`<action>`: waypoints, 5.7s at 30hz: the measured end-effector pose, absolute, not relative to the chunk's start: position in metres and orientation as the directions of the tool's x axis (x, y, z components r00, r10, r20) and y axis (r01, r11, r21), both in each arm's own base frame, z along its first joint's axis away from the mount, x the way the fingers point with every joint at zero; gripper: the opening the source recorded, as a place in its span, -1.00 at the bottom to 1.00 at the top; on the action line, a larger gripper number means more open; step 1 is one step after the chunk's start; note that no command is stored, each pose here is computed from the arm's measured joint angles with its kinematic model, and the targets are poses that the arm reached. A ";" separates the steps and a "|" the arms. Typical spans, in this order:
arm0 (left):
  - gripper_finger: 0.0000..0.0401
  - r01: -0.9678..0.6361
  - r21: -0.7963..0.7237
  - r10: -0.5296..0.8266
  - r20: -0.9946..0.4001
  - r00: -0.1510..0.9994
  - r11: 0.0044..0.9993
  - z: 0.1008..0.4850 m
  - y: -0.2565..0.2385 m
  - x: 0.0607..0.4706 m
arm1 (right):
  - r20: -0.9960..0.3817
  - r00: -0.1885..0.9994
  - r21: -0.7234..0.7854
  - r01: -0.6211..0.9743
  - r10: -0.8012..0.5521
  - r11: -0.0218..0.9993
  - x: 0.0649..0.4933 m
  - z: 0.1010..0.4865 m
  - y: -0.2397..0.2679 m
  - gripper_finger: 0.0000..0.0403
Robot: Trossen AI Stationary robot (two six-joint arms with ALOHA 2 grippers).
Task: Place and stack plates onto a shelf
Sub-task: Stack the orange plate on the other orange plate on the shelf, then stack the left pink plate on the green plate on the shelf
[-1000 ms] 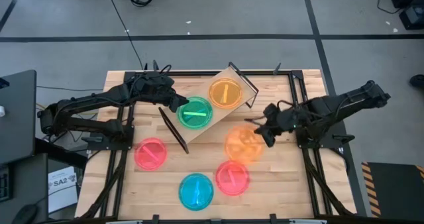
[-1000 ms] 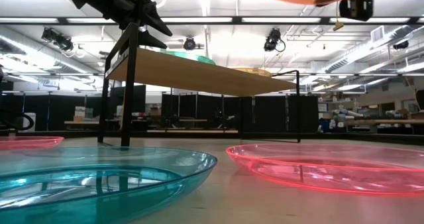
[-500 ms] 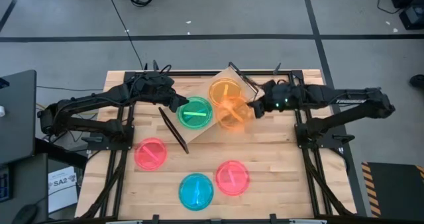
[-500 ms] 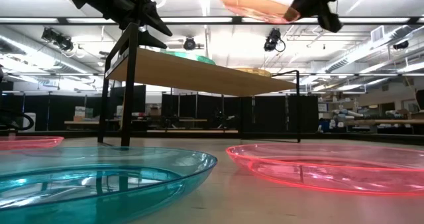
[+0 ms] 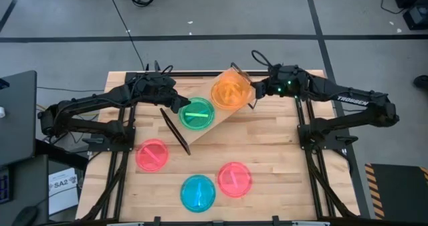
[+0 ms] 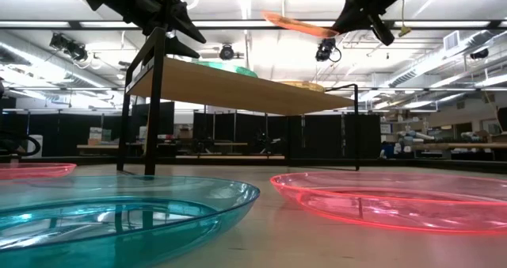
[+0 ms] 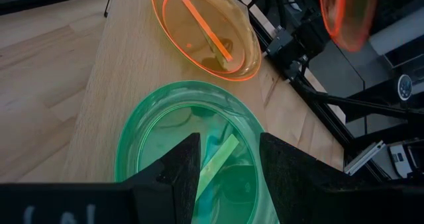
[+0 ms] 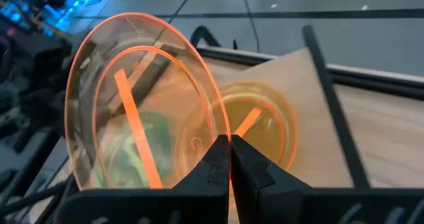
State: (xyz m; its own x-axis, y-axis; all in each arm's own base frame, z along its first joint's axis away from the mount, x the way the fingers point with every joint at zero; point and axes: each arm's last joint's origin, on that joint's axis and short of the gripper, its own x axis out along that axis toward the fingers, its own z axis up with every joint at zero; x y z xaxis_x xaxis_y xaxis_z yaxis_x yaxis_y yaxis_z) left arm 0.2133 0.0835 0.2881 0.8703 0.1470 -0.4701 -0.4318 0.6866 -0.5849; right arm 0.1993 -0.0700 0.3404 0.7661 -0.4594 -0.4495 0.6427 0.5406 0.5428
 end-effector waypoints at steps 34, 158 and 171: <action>-0.19 -0.431 -0.585 0.147 -0.470 0.871 0.687 0.288 0.083 0.213 | -0.536 0.751 0.522 0.654 -0.385 0.548 0.247 0.295 -0.125 -0.96; -0.19 -0.266 -0.422 0.115 -0.351 0.929 0.867 0.329 0.039 0.139 | -0.619 0.667 0.402 0.723 -0.415 0.562 0.241 0.284 -0.133 0.35; -0.19 -0.313 -0.403 0.026 -0.577 0.816 0.860 0.310 0.014 0.103 | -0.619 0.667 0.402 0.723 -0.415 0.562 0.240 0.284 -0.133 0.35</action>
